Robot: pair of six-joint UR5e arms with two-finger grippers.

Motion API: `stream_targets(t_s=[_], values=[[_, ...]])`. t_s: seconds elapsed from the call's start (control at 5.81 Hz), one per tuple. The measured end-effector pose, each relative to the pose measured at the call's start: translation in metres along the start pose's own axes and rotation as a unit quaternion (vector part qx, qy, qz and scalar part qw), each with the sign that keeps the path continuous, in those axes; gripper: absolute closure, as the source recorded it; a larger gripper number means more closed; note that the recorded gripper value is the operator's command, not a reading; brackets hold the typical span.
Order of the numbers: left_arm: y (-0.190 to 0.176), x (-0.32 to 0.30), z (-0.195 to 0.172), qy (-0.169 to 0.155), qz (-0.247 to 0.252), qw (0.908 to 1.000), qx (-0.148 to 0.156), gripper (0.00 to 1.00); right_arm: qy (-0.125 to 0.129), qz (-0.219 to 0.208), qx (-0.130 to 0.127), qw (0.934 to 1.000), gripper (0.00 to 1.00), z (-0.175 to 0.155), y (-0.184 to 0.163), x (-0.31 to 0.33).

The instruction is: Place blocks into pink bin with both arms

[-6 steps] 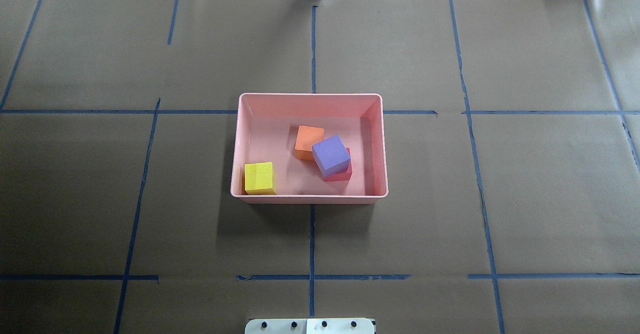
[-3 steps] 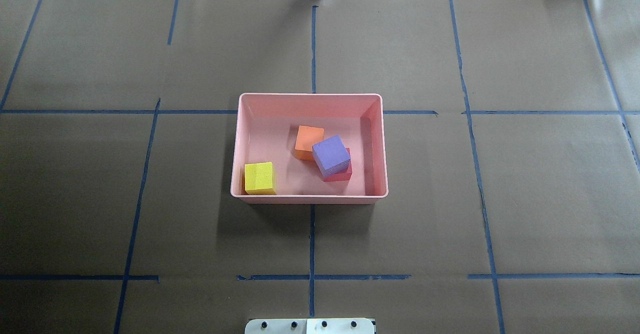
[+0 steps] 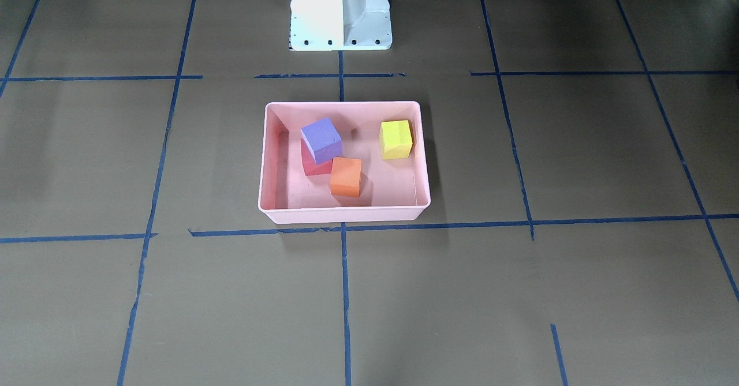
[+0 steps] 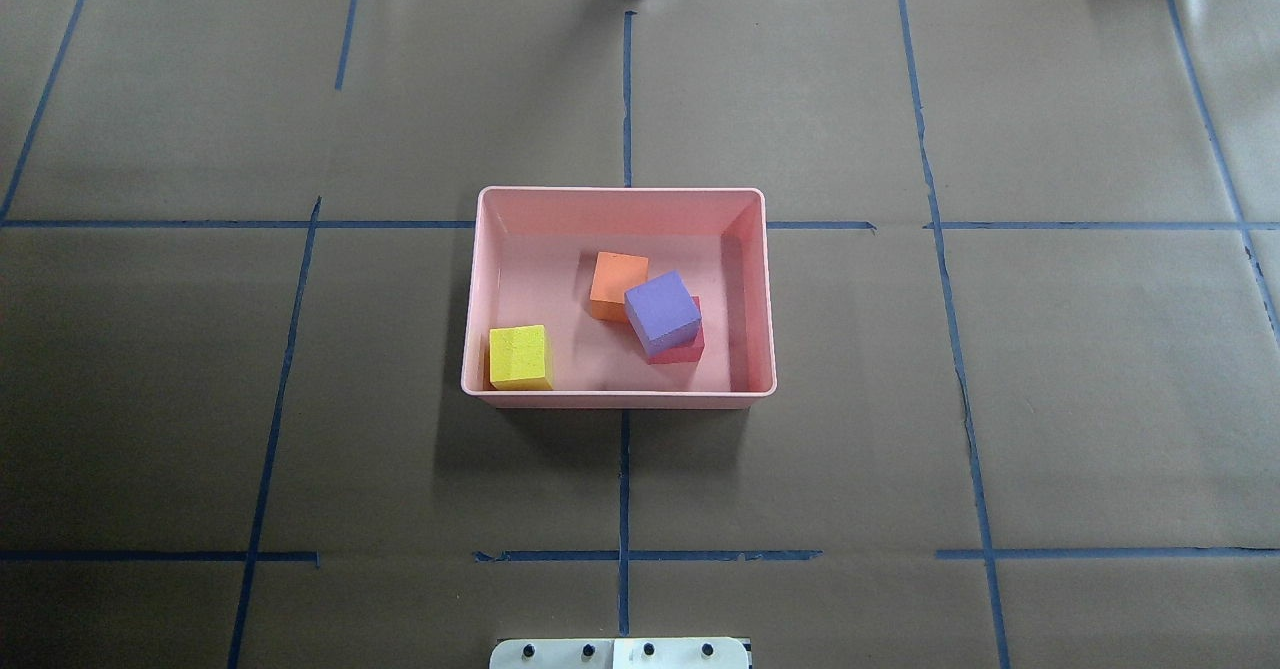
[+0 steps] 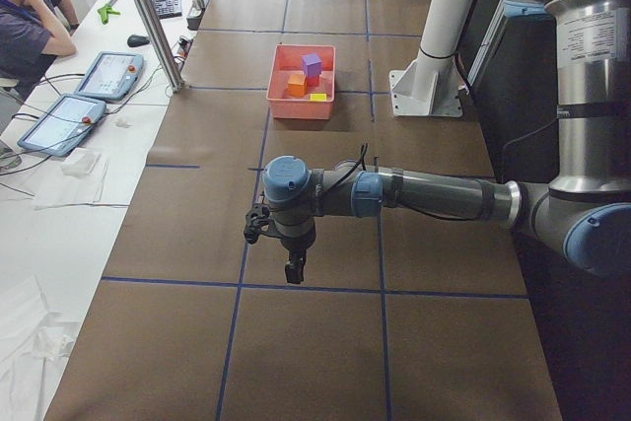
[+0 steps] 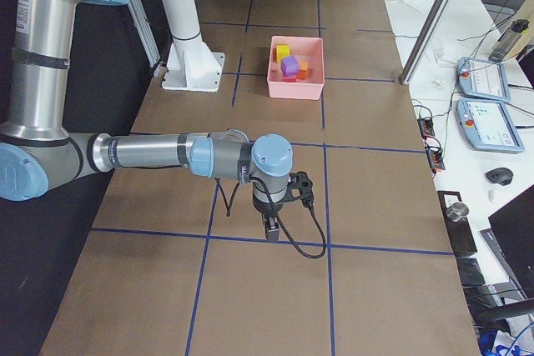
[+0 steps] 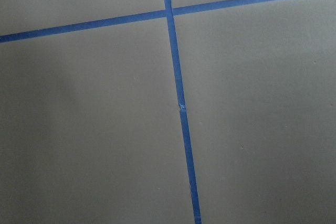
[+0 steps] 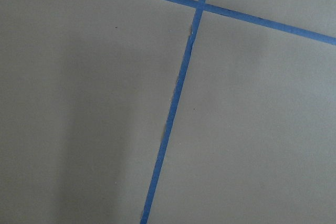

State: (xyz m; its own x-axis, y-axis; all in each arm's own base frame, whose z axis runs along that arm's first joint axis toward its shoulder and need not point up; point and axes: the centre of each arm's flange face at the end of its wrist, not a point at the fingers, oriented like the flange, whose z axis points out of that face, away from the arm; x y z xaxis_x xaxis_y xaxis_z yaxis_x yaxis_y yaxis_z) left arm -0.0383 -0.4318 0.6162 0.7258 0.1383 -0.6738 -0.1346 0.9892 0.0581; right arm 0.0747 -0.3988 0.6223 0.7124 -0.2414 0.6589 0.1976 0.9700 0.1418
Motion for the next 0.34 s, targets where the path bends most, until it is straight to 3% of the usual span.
stream_targets(t_s=[0.34], values=[[0.0001,0.0004,-0.0003,0.000,0.000,1.0000,0.000,0.00,0.000,-0.002,0.001,1.0000,0.00,-0.0012,-0.0024,-0.0004]])
